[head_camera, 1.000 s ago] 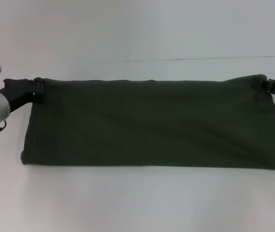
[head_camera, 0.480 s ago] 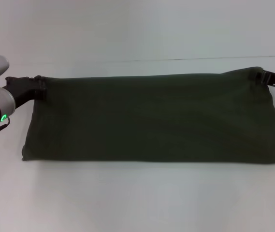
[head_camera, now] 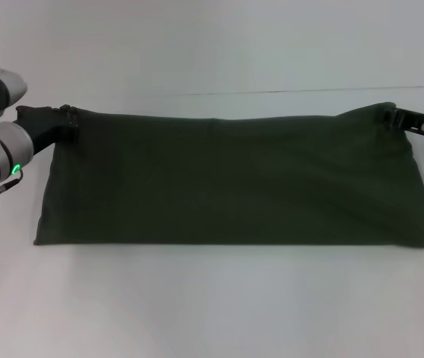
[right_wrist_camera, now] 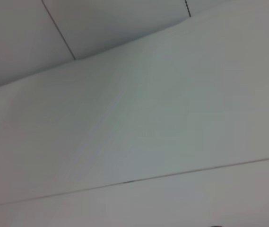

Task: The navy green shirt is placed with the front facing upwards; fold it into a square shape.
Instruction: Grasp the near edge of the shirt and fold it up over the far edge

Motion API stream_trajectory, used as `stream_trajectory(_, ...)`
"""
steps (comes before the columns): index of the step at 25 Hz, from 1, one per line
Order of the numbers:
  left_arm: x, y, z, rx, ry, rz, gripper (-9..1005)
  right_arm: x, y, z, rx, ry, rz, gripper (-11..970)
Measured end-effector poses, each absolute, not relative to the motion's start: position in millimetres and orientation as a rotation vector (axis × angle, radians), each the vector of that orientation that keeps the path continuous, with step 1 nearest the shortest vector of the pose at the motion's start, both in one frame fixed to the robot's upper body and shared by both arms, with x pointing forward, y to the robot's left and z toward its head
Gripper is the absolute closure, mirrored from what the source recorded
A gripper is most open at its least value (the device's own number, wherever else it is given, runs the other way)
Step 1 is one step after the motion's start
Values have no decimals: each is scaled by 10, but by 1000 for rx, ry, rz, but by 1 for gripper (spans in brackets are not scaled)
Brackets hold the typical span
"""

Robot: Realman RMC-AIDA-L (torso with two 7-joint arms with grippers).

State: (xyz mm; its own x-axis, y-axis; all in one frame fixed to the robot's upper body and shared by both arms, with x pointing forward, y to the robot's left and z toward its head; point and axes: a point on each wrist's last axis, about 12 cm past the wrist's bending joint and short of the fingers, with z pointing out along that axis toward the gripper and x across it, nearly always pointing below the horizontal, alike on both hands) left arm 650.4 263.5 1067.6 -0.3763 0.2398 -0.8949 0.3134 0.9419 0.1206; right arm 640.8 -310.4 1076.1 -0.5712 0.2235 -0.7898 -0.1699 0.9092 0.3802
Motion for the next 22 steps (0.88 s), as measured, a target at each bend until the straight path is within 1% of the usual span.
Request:
stream_trajectory(5,6529,2575,10665,411,1982,-59,970,6441,-3030,10741,36,2124,491,848)
stream_trajectory(12,6535,2537,10664,409,1979,-69,970,6456,-3025,10756,60,2106,493,842)
stream_trajectory(14,6535,2541,10668,386,1976,-76,970,6458,-3023,10758,52,2108,489,766)
stream_trajectory(18,6529,2562,10667,347,1971,-85,869,6464,-3014,10761,38,2113,480,615)
stream_trajectory(22,6528,2567,10669,339,1968,-89,735,6471,-3045,10770,44,2115,469,529)
